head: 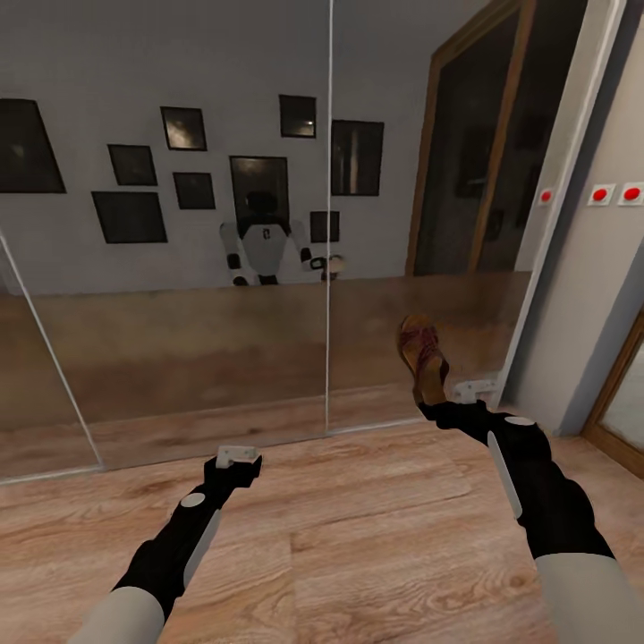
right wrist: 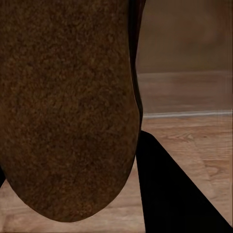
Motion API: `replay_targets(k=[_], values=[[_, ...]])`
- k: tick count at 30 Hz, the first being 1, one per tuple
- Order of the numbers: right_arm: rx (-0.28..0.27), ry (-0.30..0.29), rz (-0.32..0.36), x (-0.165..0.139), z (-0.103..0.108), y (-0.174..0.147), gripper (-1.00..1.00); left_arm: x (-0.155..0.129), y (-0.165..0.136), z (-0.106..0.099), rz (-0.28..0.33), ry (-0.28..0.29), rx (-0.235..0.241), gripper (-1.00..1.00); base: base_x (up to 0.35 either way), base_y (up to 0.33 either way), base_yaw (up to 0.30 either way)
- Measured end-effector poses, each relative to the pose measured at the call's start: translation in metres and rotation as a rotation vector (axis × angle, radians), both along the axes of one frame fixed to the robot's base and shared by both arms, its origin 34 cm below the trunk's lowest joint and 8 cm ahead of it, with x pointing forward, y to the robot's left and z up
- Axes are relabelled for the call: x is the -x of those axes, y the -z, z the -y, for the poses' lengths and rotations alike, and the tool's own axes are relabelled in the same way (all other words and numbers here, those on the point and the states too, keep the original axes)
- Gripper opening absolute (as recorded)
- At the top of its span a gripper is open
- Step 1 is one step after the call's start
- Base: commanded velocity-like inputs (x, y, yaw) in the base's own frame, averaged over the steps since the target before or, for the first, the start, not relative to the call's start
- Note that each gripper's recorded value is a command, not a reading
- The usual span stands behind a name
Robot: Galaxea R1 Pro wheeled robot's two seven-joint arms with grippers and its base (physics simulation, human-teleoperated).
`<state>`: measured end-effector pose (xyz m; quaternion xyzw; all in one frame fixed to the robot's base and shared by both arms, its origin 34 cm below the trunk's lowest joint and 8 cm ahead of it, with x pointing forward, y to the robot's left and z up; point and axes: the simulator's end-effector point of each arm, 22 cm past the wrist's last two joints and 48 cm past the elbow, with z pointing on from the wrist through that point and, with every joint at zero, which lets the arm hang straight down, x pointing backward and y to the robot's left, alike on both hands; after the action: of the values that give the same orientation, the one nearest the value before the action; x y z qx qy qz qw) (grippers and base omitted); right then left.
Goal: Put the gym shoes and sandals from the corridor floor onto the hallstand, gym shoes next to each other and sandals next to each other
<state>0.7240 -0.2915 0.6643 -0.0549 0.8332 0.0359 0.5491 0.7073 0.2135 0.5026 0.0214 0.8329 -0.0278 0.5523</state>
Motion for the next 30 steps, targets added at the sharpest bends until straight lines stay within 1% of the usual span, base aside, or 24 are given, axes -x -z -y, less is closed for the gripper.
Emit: replay_targets(k=[10,17,30], values=[[0.0,0.0,0.009,0.001,0.0,-0.006,-1.0,0.0,-0.006,0.0,0.009,0.0,0.0,1.0,-0.006,0.0,0.254],[0.0,0.0,0.015,0.002,0.0,-0.01,-1.0,-0.001,-0.009,0.0,0.015,0.0,0.0,1.0,-0.235,0.0,0.254],[0.0,0.0,0.028,0.004,0.0,-0.018,-1.0,-0.001,-0.017,0.0,0.028,0.0,0.0,1.0,-0.012,0.0,0.254]])
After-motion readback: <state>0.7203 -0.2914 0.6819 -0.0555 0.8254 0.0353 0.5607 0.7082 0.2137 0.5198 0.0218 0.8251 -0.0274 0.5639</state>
